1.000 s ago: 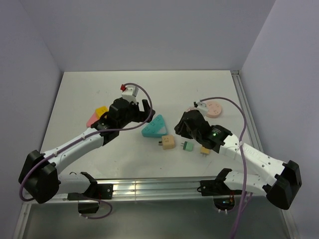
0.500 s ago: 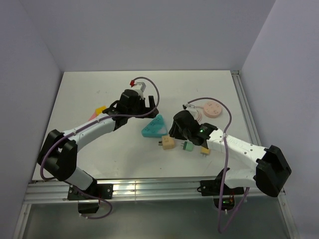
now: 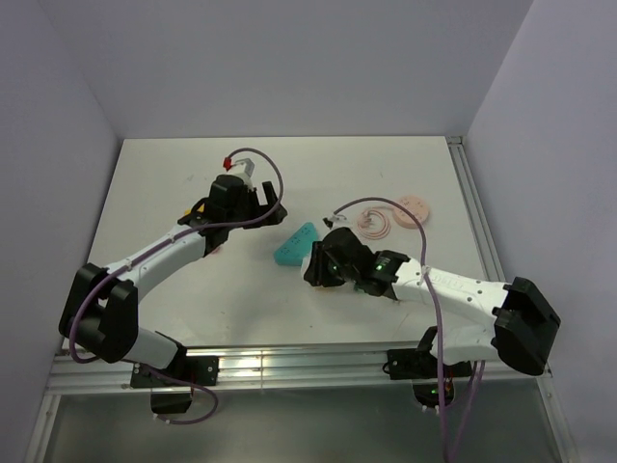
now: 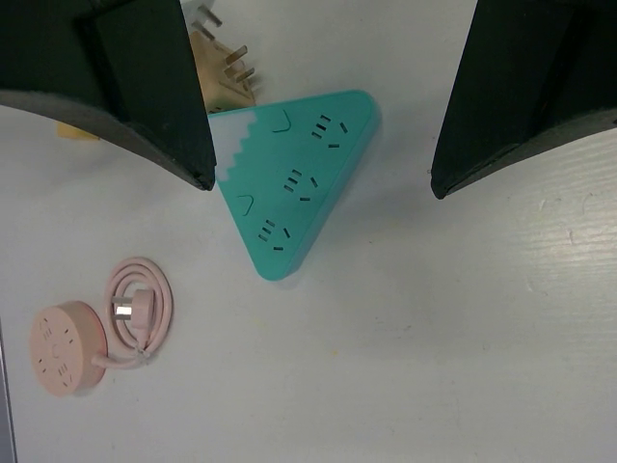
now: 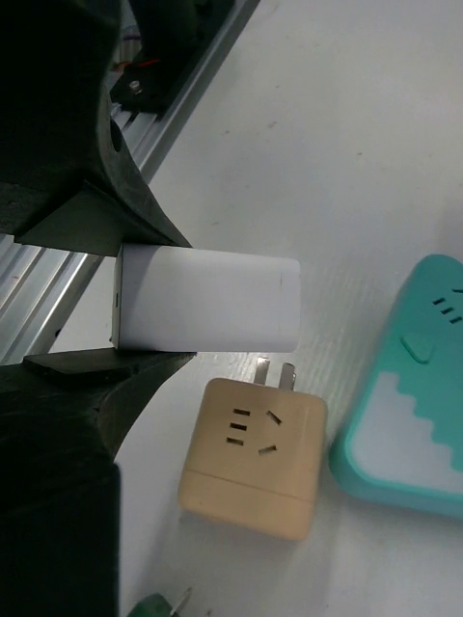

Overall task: Insert the plug
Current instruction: Adjust the socket at the center of the board.

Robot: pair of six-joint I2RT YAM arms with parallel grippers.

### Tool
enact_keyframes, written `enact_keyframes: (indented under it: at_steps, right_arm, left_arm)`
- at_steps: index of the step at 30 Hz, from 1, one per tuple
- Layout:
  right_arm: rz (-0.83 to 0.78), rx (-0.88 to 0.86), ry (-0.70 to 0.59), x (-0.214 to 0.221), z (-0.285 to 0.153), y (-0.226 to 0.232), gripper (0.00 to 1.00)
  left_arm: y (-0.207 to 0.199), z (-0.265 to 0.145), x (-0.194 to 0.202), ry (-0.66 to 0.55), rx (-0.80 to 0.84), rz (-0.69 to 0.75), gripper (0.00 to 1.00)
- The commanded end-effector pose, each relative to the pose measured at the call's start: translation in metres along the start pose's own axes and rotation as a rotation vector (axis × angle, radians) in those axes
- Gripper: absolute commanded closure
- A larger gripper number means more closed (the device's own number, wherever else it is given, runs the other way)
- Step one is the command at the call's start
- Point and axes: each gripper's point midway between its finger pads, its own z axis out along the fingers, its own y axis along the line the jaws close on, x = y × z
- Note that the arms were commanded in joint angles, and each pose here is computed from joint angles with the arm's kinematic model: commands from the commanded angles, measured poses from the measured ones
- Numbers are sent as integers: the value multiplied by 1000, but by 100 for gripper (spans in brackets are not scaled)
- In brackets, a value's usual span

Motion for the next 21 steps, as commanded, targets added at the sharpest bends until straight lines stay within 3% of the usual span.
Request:
enact_keyframes:
  at_steps: [1,9,13,21]
  right_arm:
    - [-31,-57,-13,-2,2,19,100]
    - [-42,49,43,24,14,-13,100]
    - [-45,164,30,23,15,-39,100]
    - [15,230,-4,7,8,-80,100]
  left_arm:
    - [-12,-4,-16,-50,56,-23,1]
    - [-15,-6,-12,-37,76,-19,1]
    - [-25,-3,-11,-25,139,-4,0]
    - [-25,0,-11,-22,136,13,1]
